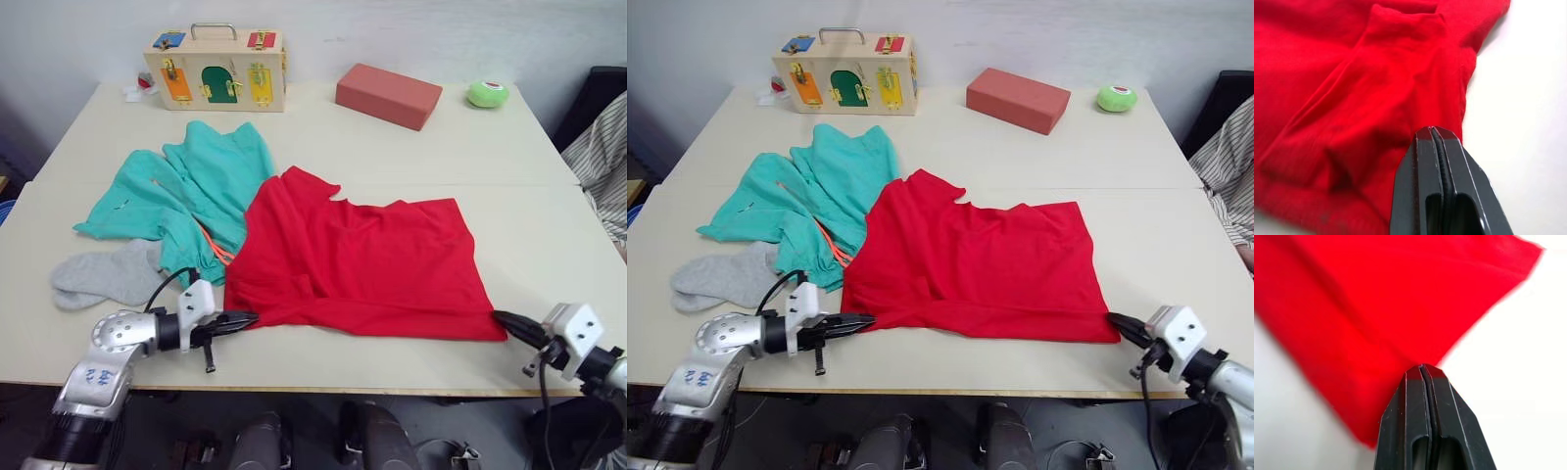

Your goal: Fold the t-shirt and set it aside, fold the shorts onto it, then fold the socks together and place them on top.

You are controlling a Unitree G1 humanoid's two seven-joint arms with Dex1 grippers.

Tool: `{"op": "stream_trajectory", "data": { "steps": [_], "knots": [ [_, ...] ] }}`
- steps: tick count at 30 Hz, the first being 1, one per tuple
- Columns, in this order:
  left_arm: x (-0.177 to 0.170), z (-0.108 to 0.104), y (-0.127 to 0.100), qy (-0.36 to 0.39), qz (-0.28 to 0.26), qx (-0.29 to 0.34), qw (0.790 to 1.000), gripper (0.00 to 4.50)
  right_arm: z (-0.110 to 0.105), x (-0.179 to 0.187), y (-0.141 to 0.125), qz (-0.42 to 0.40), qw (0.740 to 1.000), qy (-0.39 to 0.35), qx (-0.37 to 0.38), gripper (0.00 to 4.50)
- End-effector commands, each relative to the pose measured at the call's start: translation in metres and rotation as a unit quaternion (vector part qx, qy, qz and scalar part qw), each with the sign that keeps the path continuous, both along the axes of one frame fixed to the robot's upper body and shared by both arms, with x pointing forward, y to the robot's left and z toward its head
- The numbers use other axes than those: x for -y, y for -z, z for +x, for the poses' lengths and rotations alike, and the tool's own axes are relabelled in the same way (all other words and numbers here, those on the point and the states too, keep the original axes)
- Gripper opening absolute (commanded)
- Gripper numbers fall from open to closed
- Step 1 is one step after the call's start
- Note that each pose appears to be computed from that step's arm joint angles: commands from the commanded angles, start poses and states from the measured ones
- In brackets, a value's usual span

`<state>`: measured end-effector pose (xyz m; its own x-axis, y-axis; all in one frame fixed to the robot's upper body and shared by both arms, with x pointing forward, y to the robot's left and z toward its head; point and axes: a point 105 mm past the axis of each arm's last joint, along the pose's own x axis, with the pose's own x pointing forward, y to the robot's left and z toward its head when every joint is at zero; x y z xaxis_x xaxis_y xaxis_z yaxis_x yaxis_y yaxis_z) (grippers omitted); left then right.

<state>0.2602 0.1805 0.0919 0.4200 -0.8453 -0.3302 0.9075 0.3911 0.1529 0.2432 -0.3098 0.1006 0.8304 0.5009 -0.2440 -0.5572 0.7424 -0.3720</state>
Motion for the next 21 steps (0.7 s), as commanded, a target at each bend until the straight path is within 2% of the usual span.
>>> {"op": "stream_trajectory", "data": {
  "steps": [1, 3, 6, 8, 10, 13, 17, 20, 21],
  "knots": [
    [-0.006, -0.011, -0.035, 0.019, -0.005, 0.029, 0.999, 0.2, -0.011, -0.009, -0.032, -0.005, 0.999, -0.053, 0.01, 0.17],
    [-0.008, -0.017, -0.04, 0.029, 0.012, 0.032, 0.999, 0.63, -0.026, -0.019, -0.03, -0.027, 0.994, -0.103, -0.028, 0.62],
    [-0.016, -0.026, -0.033, 0.04, 0.063, 0.034, 0.997, 1.56, -0.04, -0.023, -0.018, -0.055, 0.988, -0.133, -0.058, 1.66],
    [-0.019, -0.026, -0.029, 0.03, 0.069, 0.037, 0.996, 2.18, -0.042, -0.019, -0.009, -0.083, 0.986, -0.135, -0.058, 2.36],
    [-0.022, -0.027, -0.017, 0.038, 0.112, 0.052, 0.992, 2.82, -0.039, -0.015, 0.002, -0.111, 0.983, -0.135, -0.054, 3.05],
    [-0.023, -0.024, -0.006, 0.042, 0.142, 0.071, 0.986, 3.75, -0.033, -0.011, 0.011, -0.129, 0.982, -0.131, -0.05, 3.07],
    [-0.018, -0.011, -0.005, 0.015, 0.122, 0.079, 0.989, 3.75, -0.021, -0.01, 0.02, -0.147, 0.979, -0.132, -0.046, 3.07],
    [-0.013, -0.009, -0.002, 0.024, 0.125, 0.079, 0.989, 3.75, -0.017, -0.012, 0.024, -0.149, 0.977, -0.144, -0.044, 3.07],
    [-0.011, -0.008, -0.001, 0.026, 0.127, 0.081, 0.988, 3.77, -0.016, -0.013, 0.024, -0.151, 0.976, -0.148, -0.042, 2.89]
  ]
}}
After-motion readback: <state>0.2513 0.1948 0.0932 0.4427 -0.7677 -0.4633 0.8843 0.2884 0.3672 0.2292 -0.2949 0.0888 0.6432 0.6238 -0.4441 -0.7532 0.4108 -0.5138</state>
